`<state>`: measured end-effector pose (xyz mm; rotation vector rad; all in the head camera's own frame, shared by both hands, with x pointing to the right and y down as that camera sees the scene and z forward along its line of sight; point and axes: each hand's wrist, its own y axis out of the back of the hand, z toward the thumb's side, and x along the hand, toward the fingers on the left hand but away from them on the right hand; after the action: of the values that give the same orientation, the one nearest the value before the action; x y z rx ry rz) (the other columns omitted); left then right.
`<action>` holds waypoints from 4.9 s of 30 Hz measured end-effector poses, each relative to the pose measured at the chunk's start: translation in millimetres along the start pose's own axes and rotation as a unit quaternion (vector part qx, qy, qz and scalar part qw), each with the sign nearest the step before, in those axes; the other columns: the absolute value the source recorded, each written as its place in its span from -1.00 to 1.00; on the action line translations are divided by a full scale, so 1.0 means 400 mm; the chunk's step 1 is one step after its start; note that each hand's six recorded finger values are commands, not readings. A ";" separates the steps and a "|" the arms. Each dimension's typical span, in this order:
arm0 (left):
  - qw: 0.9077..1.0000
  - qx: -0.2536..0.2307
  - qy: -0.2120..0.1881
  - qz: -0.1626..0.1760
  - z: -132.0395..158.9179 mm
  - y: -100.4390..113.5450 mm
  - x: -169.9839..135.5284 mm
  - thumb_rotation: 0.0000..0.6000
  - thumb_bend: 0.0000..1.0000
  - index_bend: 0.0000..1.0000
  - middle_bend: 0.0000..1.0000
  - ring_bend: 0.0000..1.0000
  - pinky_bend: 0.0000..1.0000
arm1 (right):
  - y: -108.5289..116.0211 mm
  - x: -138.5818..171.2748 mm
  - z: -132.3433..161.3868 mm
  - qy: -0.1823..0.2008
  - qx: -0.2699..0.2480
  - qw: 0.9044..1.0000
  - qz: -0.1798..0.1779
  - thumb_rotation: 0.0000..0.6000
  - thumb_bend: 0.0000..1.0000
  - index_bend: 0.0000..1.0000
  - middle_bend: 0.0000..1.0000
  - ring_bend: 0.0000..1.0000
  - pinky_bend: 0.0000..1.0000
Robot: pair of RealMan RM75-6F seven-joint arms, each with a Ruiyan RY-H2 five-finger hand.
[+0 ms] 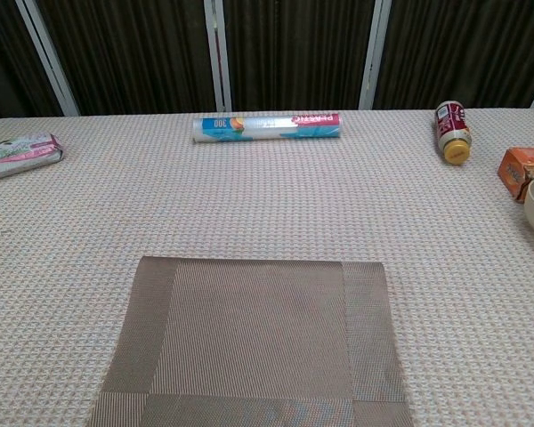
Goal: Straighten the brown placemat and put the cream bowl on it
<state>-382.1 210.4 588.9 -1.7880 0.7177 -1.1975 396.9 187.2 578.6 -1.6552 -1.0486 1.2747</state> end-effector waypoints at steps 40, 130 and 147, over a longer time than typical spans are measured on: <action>0.966 0.016 -0.232 -0.117 0.305 -0.319 -0.019 1.00 -0.31 -0.03 -1.00 -1.00 -1.00 | 0.025 0.068 -0.006 -0.031 0.018 0.999 -0.019 1.00 -1.00 -1.00 -1.00 -1.00 -1.00; 0.978 -0.115 -0.162 -0.062 0.369 -0.190 0.196 1.00 -0.02 0.44 -1.00 -1.00 -1.00 | 0.037 0.059 -0.015 -0.033 0.015 0.999 -0.027 1.00 -1.00 -1.00 -1.00 -1.00 -1.00; 0.970 -0.239 0.040 0.024 0.140 0.024 0.545 1.00 0.01 0.50 -1.00 -1.00 -1.00 | 0.029 0.048 -0.036 -0.048 0.028 0.998 -0.024 1.00 -1.00 -1.00 -1.00 -1.00 -1.00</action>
<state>-247.9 46.9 666.1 -2.1011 1.1682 -1.1327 415.6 199.7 564.4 -1.5312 -1.0924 1.3512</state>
